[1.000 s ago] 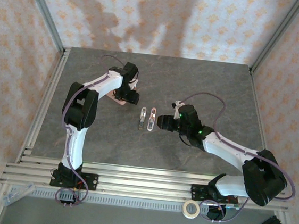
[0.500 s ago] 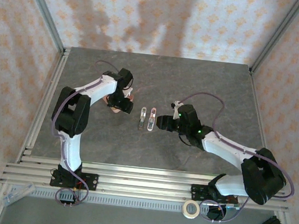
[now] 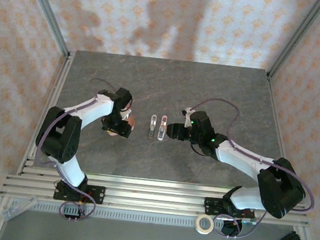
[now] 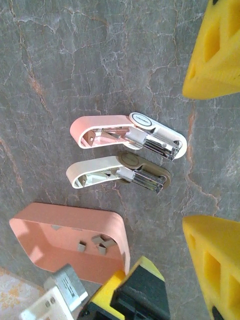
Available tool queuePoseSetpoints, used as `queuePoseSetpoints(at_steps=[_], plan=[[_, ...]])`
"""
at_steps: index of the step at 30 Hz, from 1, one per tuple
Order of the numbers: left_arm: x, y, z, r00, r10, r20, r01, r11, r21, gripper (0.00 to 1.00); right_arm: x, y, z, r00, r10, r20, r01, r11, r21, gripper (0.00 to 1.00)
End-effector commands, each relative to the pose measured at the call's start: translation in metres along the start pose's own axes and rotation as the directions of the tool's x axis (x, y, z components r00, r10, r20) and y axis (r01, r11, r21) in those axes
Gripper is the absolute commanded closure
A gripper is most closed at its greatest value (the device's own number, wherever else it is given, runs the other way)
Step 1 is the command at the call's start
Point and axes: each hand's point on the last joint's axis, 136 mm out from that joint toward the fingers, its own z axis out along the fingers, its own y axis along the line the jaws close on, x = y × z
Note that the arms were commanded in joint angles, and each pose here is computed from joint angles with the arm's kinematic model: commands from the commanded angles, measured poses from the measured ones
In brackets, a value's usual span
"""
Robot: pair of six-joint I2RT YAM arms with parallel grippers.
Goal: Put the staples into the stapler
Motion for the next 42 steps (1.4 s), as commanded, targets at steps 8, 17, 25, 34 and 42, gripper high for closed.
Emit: queuePoseSetpoints(at_steps=[8,17,25,34,42], plan=[[-0.029,-0.022,-0.046,0.977,-0.077,0.197,0.047,0.987,0.152,0.25,-0.017,0.014,-0.006,0.999,0.010,0.042,-0.008,0.999,-0.038,0.37],[-0.082,-0.022,-0.075,0.901,-0.177,0.396,0.109,0.976,0.187,0.22,-0.015,0.007,-0.017,0.998,0.017,0.066,-0.017,1.000,0.000,0.37],[-0.117,-0.017,-0.078,0.820,-0.301,0.486,0.202,0.948,0.246,0.20,-0.013,0.003,-0.018,0.998,0.020,0.066,-0.021,1.000,0.015,0.37],[-0.137,-0.015,-0.052,0.831,-0.314,0.458,0.230,0.945,0.231,0.23,-0.010,0.000,-0.017,0.998,0.013,0.056,-0.014,1.000,0.025,0.37],[-0.139,-0.018,-0.018,0.872,-0.303,0.384,0.230,0.947,0.225,0.27,-0.008,-0.005,-0.018,0.999,0.002,0.052,-0.005,0.999,0.052,0.37]])
